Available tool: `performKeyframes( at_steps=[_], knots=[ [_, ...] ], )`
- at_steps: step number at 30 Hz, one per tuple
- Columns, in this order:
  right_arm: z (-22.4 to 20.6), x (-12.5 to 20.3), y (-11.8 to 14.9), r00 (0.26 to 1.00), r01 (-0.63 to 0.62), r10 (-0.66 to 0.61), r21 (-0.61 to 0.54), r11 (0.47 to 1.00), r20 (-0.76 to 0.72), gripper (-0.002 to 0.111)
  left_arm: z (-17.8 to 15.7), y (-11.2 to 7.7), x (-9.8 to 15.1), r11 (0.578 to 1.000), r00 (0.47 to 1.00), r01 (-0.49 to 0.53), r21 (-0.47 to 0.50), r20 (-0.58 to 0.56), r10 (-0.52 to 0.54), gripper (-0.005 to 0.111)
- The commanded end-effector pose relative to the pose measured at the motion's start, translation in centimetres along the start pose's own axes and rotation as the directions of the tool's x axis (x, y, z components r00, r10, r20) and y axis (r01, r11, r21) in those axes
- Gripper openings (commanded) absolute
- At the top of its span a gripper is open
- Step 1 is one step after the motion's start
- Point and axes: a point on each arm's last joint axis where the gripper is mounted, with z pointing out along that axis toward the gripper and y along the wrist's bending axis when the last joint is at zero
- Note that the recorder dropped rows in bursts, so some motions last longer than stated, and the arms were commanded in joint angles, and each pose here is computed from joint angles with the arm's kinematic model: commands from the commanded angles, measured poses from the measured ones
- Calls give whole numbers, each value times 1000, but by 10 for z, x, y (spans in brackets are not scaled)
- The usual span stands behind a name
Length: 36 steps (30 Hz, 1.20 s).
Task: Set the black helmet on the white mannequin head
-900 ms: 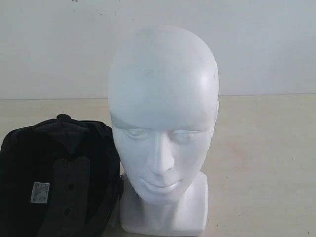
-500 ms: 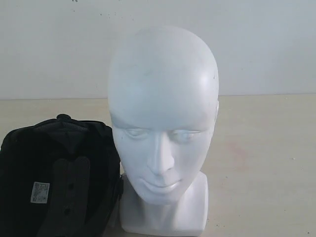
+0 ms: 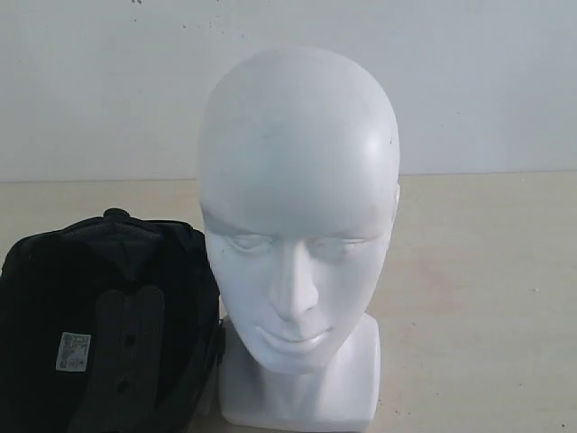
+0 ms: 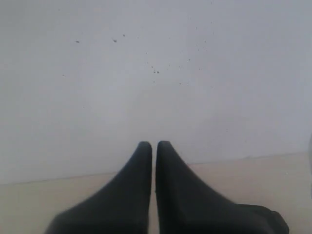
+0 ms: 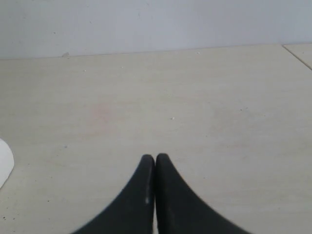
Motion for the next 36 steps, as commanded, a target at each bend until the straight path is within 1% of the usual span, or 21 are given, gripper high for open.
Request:
performKeyframes(
  at_steps=[1,6,14,15,17,20,21,22,23,24,25,26,27,28,30,31,32,33,34,35,36],
  knots=[
    [0,-2,0,1000,-1,1,7,1000,18,0,16,1,-15,1000,1000,-14,1,-22,14,4],
    [0,-2,0,1000,-1,1,7,1000,18,0,22,1,-24,1000,998,-14,-1,64,14,4],
    [0,-2,0,1000,-1,1,7,1000,18,0,25,1,-24,1000,998,-14,-1,64,14,4],
    [0,-2,0,1000,-1,1,7,1000,18,0,27,0,-23,1000,999,-9,2,46,8,4],
    [0,-2,0,1000,-1,1,7,1000,18,0,35,0,-19,1000,999,-1,9,-32,1,4],
    [0,-2,0,1000,-1,1,7,1000,18,0,51,-1,-14,1000,977,5,17,-211,-1,4],
    [0,-2,0,1000,-1,1,7,1000,18,0,58,-2,-12,1000,961,19,25,-277,-12,4],
    [0,-2,0,1000,-1,1,7,1000,18,0,71,-3,-10,998,919,47,37,-394,-29,4],
    [0,-2,0,1000,-1,1,7,1000,18,0,78,-5,-9,997,893,68,44,-448,-41,4],
    [0,-2,0,1000,-1,1,7,1000,18,0,93,-8,-8,992,835,111,56,-547,-62,4],
    [0,-2,0,1000,-1,1,7,1000,18,0,101,-10,-8,990,805,127,69,-589,-62,4],
    [0,-2,0,1000,-1,1,7,1000,18,0,116,-14,-9,983,759,155,96,-649,-56,4],
    [0,-2,0,1000,-1,1,7,1000,18,0,122,-16,-11,980,753,162,119,-656,-45,4],
    [0,-2,0,1000,-1,1,7,1000,18,0,136,-22,-13,966,744,192,173,-668,-28,4],
    [0,-2,0,1000,-1,1,7,1000,18,0,154,-28,-14,946,720,241,215,-693,-26,4],
    [0,-2,0,1000,-1,1,7,1000,18,0,165,-31,-10,938,679,266,220,-734,-20,4],
    [0,-2,0,1000,-1,1,7,1000,18,0,171,-32,-6,934,641,277,224,-767,-6,4],
    [0,-2,0,1000,-1,1,7,1000,18,0,177,-34,0,929,589,291,228,-808,14,4],
    [0,-2,0,1000,-1,1,7,1000,18,0,180,-36,5,925,552,299,233,-833,31,4],
    [0,-2,0,1000,-1,1,7,1000,18,0,182,-42,11,918,522,297,263,-850,75,4],
    [0,-2,0,1000,-1,1,7,1000,18,0,182,-48,12,910,521,288,298,-846,112,4]
  ],
)
